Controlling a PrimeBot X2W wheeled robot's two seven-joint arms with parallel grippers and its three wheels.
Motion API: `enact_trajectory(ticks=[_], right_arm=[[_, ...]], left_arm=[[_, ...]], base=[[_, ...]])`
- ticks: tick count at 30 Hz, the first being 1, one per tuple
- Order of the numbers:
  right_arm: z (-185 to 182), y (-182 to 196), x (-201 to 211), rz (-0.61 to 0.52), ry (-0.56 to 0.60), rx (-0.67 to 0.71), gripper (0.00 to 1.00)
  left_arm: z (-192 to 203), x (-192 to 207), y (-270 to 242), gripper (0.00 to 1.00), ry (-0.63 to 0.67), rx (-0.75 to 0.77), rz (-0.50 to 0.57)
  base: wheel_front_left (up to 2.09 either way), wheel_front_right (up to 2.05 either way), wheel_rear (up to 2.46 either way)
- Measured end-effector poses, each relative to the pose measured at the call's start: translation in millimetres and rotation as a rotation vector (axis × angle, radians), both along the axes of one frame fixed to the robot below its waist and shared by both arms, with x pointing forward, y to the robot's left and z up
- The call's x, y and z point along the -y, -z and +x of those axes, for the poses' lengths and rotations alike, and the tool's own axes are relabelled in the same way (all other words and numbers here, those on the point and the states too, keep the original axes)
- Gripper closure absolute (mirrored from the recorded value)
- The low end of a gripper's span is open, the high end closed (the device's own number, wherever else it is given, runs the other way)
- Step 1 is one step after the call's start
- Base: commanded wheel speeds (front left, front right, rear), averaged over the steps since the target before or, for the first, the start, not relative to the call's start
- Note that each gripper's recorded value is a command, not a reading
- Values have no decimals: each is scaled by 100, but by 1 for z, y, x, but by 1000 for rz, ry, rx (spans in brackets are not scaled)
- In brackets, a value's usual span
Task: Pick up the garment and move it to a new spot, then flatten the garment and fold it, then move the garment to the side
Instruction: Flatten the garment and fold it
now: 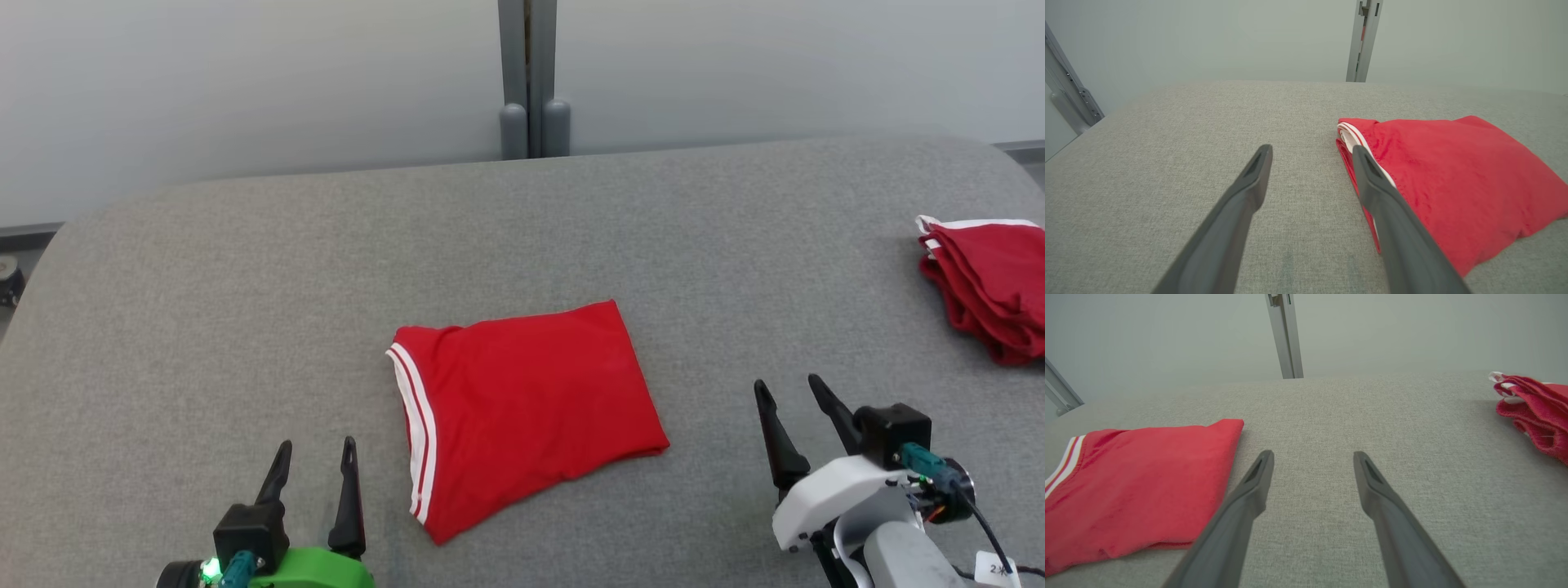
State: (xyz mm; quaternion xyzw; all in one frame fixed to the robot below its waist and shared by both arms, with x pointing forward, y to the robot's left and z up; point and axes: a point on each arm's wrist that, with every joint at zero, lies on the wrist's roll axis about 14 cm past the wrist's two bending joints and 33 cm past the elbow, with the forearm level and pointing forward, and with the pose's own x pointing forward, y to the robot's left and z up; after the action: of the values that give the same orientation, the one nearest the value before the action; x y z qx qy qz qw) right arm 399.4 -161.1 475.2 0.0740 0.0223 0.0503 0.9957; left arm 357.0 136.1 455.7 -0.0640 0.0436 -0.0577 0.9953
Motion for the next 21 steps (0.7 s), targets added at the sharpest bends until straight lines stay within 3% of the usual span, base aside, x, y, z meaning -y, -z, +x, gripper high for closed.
enact_trajectory(ticks=[8, 21], right_arm=[[-24, 14, 10, 2, 30, -37, 0], [-22, 14, 5, 2, 13, -37, 0]], left_arm=[[-12, 3, 3, 0, 4, -9, 2], [-13, 3, 3, 0, 5, -7, 1]], base=[[0, 0, 0], [0, 0, 0]])
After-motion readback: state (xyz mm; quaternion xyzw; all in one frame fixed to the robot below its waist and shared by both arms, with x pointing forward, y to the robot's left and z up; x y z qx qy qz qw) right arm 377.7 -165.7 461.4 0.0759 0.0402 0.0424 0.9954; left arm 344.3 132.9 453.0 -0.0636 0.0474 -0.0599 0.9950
